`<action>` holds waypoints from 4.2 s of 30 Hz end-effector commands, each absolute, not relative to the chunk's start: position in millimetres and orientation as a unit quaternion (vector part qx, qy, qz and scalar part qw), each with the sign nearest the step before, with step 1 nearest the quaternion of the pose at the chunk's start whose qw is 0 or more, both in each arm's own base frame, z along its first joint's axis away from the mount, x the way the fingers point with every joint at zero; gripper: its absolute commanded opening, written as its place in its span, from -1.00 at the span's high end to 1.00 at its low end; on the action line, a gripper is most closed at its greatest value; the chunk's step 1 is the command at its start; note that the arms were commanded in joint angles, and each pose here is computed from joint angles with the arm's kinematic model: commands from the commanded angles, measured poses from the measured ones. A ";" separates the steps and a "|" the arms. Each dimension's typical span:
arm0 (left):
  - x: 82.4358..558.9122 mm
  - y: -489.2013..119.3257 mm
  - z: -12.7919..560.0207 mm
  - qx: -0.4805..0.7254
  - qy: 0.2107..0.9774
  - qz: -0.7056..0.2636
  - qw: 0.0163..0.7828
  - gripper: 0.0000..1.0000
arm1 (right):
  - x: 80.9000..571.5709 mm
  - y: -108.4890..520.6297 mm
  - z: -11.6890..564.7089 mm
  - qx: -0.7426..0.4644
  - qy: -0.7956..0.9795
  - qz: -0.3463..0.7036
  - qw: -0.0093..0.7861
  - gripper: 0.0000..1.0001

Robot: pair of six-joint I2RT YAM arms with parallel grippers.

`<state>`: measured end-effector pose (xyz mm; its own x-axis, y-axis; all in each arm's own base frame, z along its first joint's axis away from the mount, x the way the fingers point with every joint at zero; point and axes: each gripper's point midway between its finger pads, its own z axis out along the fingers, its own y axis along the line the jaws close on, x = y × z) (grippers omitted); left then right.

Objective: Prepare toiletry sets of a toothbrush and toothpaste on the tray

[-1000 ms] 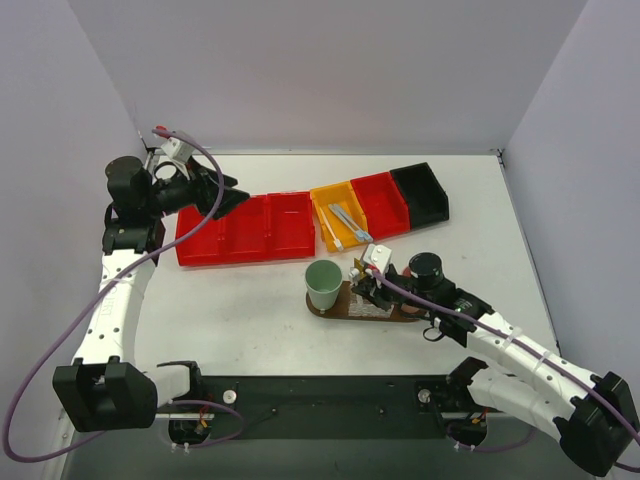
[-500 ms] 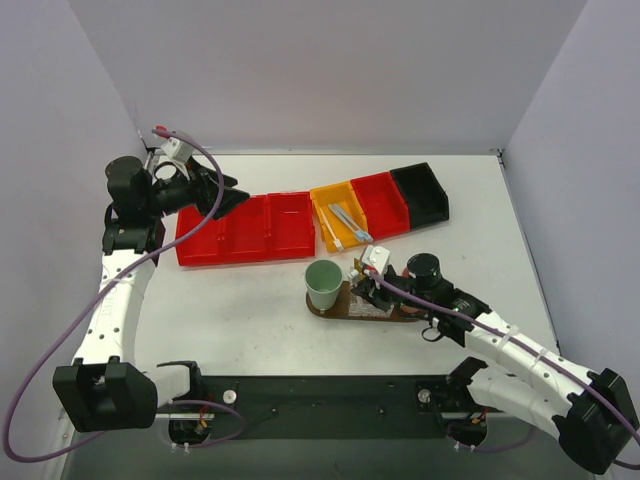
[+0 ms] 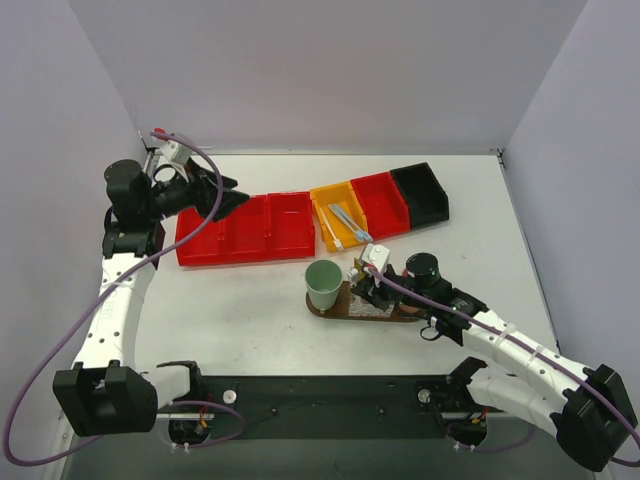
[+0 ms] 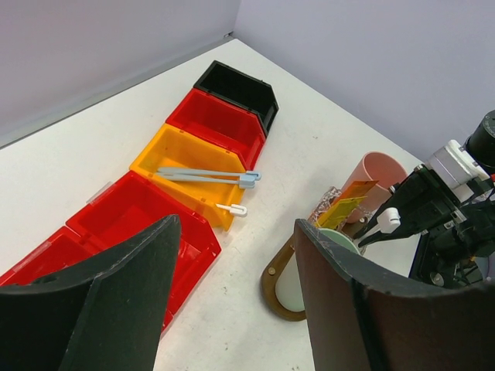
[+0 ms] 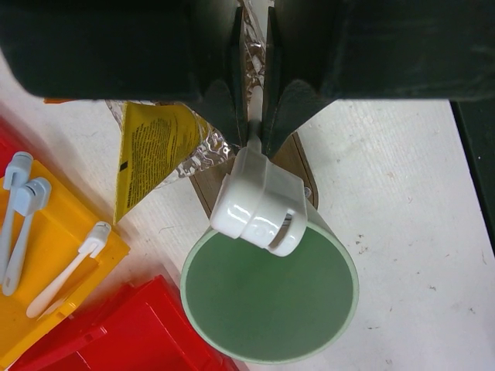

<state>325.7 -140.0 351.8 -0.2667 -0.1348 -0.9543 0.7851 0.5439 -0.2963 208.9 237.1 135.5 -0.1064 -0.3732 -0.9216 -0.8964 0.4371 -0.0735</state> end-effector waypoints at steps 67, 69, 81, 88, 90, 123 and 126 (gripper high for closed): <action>316.5 -140.9 369.3 0.260 0.652 -0.410 0.583 -0.43 | 214.6 240.5 144.3 -0.455 0.676 0.279 0.509 0.62; 316.4 -140.9 368.4 0.259 0.652 -0.411 0.582 -0.43 | 215.4 240.4 145.8 -0.455 0.675 0.278 0.510 0.62; 318.1 -140.9 367.6 0.259 0.654 -0.411 0.580 -0.43 | 218.8 239.6 157.8 -0.448 0.676 0.273 0.517 0.46; 318.2 -140.7 368.5 0.260 0.654 -0.410 0.580 -0.43 | 219.3 241.4 172.6 -0.446 0.672 0.278 0.522 0.46; 318.2 -140.6 368.0 0.261 0.654 -0.409 0.580 -0.43 | 219.8 241.3 177.4 -0.445 0.672 0.278 0.523 0.47; 325.5 -136.3 360.9 0.262 0.673 -0.391 0.570 -0.43 | 275.2 202.3 291.7 -0.349 0.718 0.198 0.569 0.38; 329.9 -134.3 356.1 0.270 0.679 -0.379 0.568 -0.43 | 307.9 198.3 296.1 -0.326 0.740 0.187 0.558 0.37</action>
<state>324.0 -139.5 348.9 -0.2523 -0.1108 -0.9613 0.7949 0.5428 -0.2711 266.1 204.9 290.4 -0.0957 -0.2841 -0.9540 -0.7559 0.6443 -0.1161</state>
